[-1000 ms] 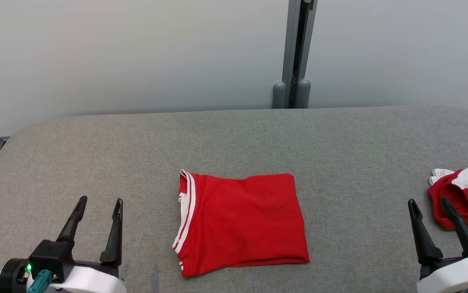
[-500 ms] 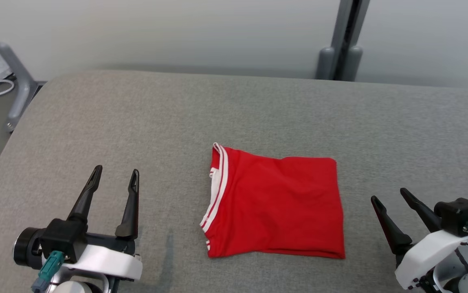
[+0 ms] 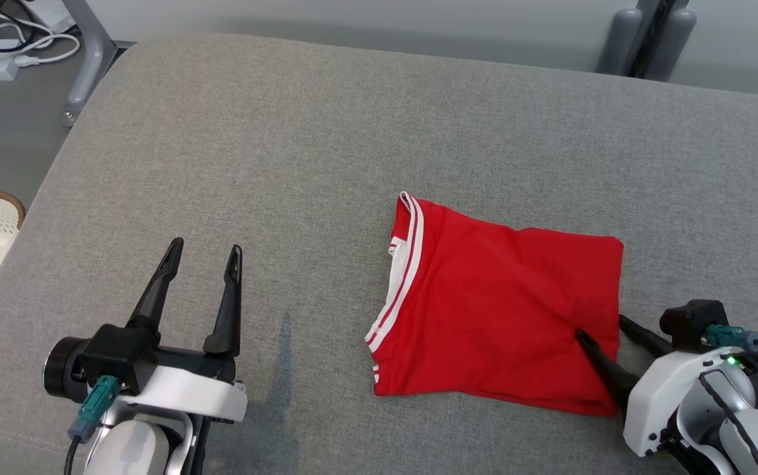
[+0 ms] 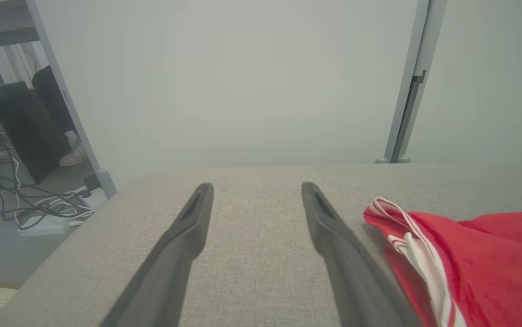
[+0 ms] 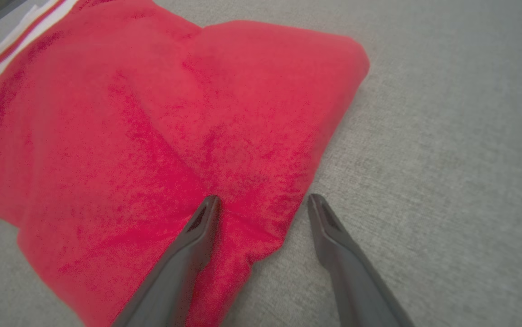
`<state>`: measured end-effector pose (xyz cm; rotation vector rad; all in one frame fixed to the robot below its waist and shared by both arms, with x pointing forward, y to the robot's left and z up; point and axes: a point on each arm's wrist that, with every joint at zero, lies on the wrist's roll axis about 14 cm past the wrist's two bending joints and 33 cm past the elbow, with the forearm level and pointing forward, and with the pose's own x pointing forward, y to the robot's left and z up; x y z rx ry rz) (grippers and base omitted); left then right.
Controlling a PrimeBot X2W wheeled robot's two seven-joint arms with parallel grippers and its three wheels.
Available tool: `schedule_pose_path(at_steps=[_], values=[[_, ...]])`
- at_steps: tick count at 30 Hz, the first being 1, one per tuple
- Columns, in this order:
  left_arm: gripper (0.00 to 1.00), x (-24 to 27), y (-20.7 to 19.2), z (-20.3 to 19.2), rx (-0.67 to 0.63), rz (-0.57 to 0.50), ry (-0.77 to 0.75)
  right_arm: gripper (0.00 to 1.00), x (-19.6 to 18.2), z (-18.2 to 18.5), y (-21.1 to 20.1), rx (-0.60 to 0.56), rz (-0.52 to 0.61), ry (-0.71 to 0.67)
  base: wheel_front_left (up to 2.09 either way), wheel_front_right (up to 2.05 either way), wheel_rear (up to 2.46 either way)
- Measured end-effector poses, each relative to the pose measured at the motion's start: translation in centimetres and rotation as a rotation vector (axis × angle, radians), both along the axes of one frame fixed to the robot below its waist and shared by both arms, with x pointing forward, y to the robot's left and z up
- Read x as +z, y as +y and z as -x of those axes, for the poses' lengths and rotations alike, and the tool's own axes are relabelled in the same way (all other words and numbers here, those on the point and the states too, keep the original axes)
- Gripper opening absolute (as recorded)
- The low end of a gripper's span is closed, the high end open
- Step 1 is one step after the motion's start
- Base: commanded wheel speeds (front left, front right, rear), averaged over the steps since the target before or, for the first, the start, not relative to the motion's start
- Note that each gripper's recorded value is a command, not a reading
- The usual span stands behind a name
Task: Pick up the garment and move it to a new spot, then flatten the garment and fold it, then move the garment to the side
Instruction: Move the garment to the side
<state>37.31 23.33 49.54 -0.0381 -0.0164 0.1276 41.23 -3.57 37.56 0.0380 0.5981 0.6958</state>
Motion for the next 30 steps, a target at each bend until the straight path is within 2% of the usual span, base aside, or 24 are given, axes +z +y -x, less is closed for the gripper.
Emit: schedule_pose_path(at_steps=[1,2,3,9,15,23,30], values=[[1.0,-0.1,0.0,-0.2,-0.001,-0.001,0.002,0.49,-0.2,0.0,0.1,0.006,0.002,0.011,0.0,0.0,0.0],[1.0,-0.1,0.0,-0.4,-0.005,-0.001,0.002,0.36,-0.2,0.0,0.3,0.008,-0.003,0.015,0.0,0.0,0.0],[1.0,-0.1,-0.1,-0.6,-0.01,0.0,0.001,0.01,-0.2,0.0,0.3,0.008,-0.005,0.024,0.0,0.0,0.0],[1.0,-0.3,-0.6,-1.5,-0.028,-0.002,0.001,0.0,0.2,-0.4,0.2,0.011,-0.015,0.015,0.0,0.0,0.0],[1.0,0.0,-1.6,-2.8,-0.064,-0.005,-0.017,0.0,2.2,-1.4,-2.5,-0.043,0.014,-0.078,0.0,0.0,0.0],[1.0,-0.1,-4.7,-5.3,-0.176,-0.008,-0.034,0.0,4.0,-0.6,-7.6,-0.153,0.066,-0.147,0.0,0.0,0.0],[1.0,-0.3,-9.9,-8.8,-0.342,-0.015,-0.057,0.0,4.6,1.0,-13.6,-0.301,0.142,-0.162,0.0,0.0,0.0]])
